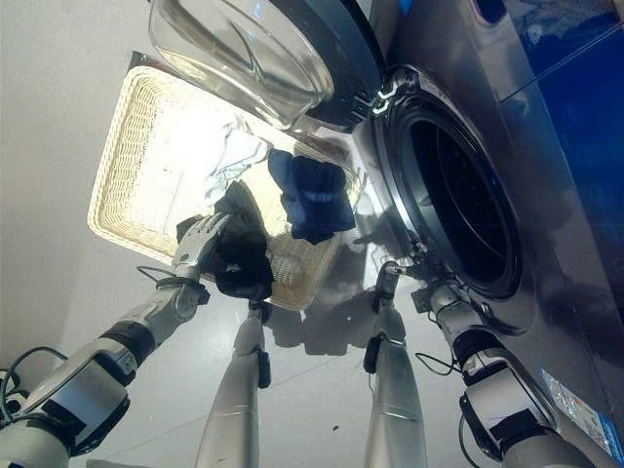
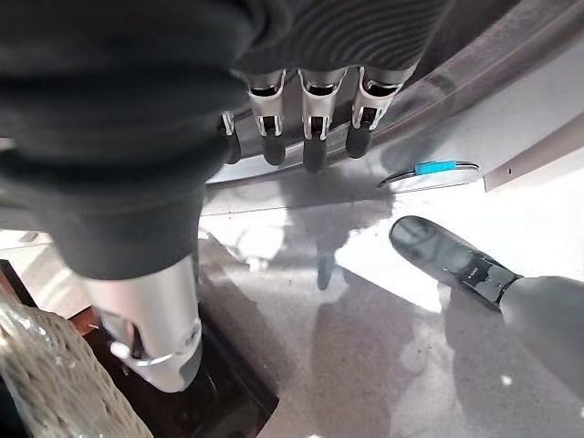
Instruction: Put the clothes into the washing machine.
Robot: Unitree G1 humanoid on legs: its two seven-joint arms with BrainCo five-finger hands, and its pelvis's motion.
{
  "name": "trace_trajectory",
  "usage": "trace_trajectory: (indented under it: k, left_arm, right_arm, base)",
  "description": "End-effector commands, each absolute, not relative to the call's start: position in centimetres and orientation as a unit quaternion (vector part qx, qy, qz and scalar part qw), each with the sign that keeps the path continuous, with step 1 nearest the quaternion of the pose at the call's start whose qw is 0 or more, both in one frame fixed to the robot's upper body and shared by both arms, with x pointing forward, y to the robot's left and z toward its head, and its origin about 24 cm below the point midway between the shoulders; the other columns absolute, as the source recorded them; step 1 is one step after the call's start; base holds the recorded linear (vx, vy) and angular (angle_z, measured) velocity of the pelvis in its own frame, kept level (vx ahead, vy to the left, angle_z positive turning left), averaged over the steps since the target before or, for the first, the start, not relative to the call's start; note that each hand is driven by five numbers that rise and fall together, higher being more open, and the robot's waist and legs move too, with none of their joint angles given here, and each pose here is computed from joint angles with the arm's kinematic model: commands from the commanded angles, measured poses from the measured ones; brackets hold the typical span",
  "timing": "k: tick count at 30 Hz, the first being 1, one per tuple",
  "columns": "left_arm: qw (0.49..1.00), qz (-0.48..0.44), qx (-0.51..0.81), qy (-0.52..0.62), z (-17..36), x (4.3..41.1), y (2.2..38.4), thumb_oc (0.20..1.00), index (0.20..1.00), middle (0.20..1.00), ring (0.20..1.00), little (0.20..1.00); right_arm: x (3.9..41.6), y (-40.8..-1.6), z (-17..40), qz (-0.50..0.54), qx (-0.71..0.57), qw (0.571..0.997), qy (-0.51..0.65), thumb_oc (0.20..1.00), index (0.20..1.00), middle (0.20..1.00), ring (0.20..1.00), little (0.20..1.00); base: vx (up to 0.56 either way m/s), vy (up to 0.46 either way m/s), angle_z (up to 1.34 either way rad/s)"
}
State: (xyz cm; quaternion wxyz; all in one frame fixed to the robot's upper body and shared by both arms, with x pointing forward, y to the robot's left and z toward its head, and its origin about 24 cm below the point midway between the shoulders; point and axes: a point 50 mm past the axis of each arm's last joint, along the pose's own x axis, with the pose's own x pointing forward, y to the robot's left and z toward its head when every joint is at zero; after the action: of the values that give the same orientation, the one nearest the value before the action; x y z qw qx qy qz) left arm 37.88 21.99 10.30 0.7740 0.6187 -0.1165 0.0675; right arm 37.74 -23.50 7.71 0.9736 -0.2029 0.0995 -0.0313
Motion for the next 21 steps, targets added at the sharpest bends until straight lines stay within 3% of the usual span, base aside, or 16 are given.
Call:
trace_trajectory:
  k: [1,12,13,14,15,21]
  left_arm:
    - [0.763,0.093,0.631,-0.107,11.1,38.2,23.0,1.000,1.000,1.000,1.000,1.000]
    - [0.740,0.089,0.666,-0.040,11.0,38.8,23.7,1.000,1.000,1.000,1.000,1.000]
    - [0.735,0.075,0.673,-0.028,10.7,38.9,23.5,0.743,0.743,0.743,0.743,0.743]
    - [0.734,0.072,0.675,-0.027,10.6,38.9,23.4,0.426,0.426,0.426,0.426,0.426]
    - [0.733,0.066,0.676,-0.025,10.6,38.9,23.2,0.200,0.200,0.200,0.200,0.200]
    - [0.745,0.046,0.665,-0.023,10.4,39.1,22.6,0.200,0.200,0.200,0.200,0.200]
  right_arm:
    - [37.1,-25.3,8.0,-0.055,-0.207,0.973,0.088,1.000,1.000,1.000,1.000,1.000]
    - [37.7,-23.7,8.6,-0.042,-0.202,0.976,0.063,1.000,1.000,1.000,1.000,1.000]
    - [37.8,-23.4,8.7,-0.037,-0.200,0.977,0.058,1.000,1.000,1.000,1.000,1.000]
    - [37.8,-23.3,8.7,-0.037,-0.200,0.978,0.057,1.000,1.000,1.000,1.000,1.000]
    - [37.9,-23.2,8.8,-0.035,-0.199,0.978,0.055,1.000,1.000,1.000,1.000,1.000]
    - [38.1,-22.4,9.3,-0.024,-0.196,0.980,0.039,1.000,1.000,1.000,1.000,1.000]
  base:
    - [0.00,0.000,0.00]
    - [0.00,-0.002,0.00]
    - [0.00,0.000,0.00]
    - [0.02,-0.016,0.05]
    - [0.01,-0.008,0.03]
    - [0.00,0.000,0.00]
